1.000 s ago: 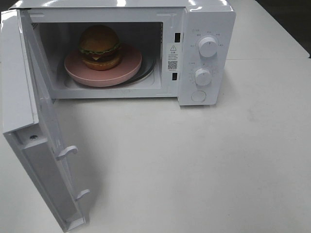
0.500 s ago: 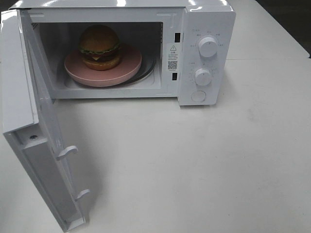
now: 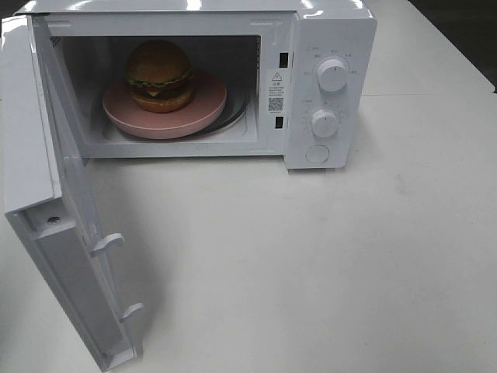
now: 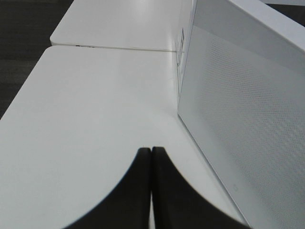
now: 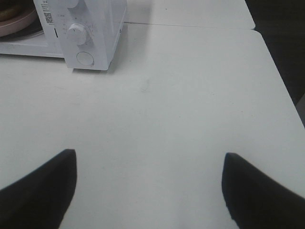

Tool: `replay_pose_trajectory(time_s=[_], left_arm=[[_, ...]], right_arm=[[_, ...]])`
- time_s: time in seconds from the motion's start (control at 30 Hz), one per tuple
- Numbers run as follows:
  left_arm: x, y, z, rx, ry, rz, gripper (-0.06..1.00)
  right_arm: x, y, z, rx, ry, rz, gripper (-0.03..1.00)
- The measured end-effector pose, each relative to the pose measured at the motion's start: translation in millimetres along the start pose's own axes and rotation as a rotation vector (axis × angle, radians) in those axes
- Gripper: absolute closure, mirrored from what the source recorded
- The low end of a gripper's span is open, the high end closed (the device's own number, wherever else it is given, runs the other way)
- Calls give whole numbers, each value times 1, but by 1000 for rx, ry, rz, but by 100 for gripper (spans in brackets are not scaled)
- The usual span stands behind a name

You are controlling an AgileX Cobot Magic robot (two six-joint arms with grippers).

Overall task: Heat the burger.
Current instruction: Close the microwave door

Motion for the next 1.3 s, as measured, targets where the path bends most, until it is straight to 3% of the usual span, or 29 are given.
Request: replay_pose_trajectory(time_s=[0.37,0.77,1.03,1.3], left_arm=[[34,19,-3,0,-22,-142,94],[72,28,-6,37,1,-98,94],[95,34,-14,56,72,-102,94],[111,36,-30,94,210,-179,94]], right_arm=[[0,0,0,0,0,0,21],[0,0,0,0,0,0,21],[0,0,0,0,0,0,21],[0,0,0,0,0,0,21]])
Point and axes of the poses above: a point on each arm's last joint axis where the gripper is mounted, x pointing out along that axis toward the gripper, z along the wrist's bending axis when the last joint is at zero, y = z × x, the point moved 1 cm from there along x, pointing out along that axis toward the gripper, and after that the axes turned 10 degrees about x, right-handed, at the moved point
